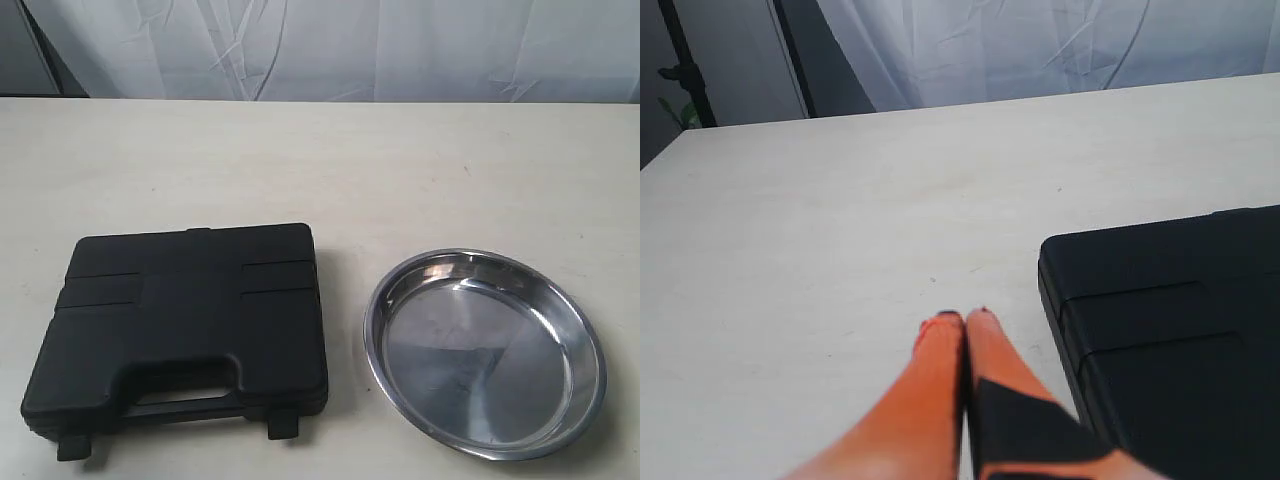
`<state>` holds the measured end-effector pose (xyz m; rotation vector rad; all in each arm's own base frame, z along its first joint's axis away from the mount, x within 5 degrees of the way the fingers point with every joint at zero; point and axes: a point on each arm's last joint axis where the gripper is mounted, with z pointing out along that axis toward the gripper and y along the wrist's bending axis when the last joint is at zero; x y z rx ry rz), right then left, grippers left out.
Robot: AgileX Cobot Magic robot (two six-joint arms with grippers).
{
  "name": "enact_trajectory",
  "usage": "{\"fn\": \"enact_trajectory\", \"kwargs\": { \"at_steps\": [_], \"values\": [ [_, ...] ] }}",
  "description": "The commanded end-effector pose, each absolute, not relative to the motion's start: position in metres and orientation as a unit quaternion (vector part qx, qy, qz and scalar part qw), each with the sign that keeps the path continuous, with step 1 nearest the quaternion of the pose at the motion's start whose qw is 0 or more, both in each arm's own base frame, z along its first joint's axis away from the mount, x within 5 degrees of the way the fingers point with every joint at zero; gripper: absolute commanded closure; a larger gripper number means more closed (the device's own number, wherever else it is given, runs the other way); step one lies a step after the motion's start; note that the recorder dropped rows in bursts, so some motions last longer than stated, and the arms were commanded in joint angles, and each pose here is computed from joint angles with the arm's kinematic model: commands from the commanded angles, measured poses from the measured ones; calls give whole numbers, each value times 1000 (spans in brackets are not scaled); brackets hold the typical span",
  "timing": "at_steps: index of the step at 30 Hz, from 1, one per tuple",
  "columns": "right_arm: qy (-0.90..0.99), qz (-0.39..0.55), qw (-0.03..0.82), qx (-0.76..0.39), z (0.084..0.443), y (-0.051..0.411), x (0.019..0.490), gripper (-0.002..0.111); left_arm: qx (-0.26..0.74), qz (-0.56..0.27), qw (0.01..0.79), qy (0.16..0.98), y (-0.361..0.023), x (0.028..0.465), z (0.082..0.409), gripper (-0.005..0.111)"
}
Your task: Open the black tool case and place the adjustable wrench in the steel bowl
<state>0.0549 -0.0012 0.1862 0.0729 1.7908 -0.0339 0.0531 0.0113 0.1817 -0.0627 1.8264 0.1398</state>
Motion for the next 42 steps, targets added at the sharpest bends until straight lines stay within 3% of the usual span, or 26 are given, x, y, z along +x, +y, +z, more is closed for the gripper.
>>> {"fn": "enact_trajectory", "kwargs": {
  "at_steps": [1, 20, 22, 26, 29, 37, 40, 42],
  "values": [
    [777, -18, 628, 33, 186, -2, 55, 109, -27, 60, 617, 784, 11, 53, 184, 107],
    [750, -28, 660, 37, 194, -3, 56, 109, -27, 60, 617, 784, 11, 53, 184, 107],
    [727, 1, 684, 68, 199, -4, 56, 109, -27, 60, 617, 784, 11, 53, 184, 107],
    [642, 206, 692, 258, 209, -4, 56, 109, -27, 60, 617, 784, 11, 53, 184, 107],
    [565, 280, 690, 356, 215, -11, 55, 109, -27, 60, 617, 784, 11, 53, 184, 107],
    [413, 334, 685, 499, 222, -32, 47, 109, -27, 60, 617, 784, 11, 53, 184, 107],
    [376, 382, 682, 498, 243, -30, 43, 109, -27, 60, 617, 784, 11, 53, 184, 107],
    [385, 365, 722, 445, 267, -27, 38, 109, -27, 60, 617, 784, 11, 53, 184, 107]
  ]
}}
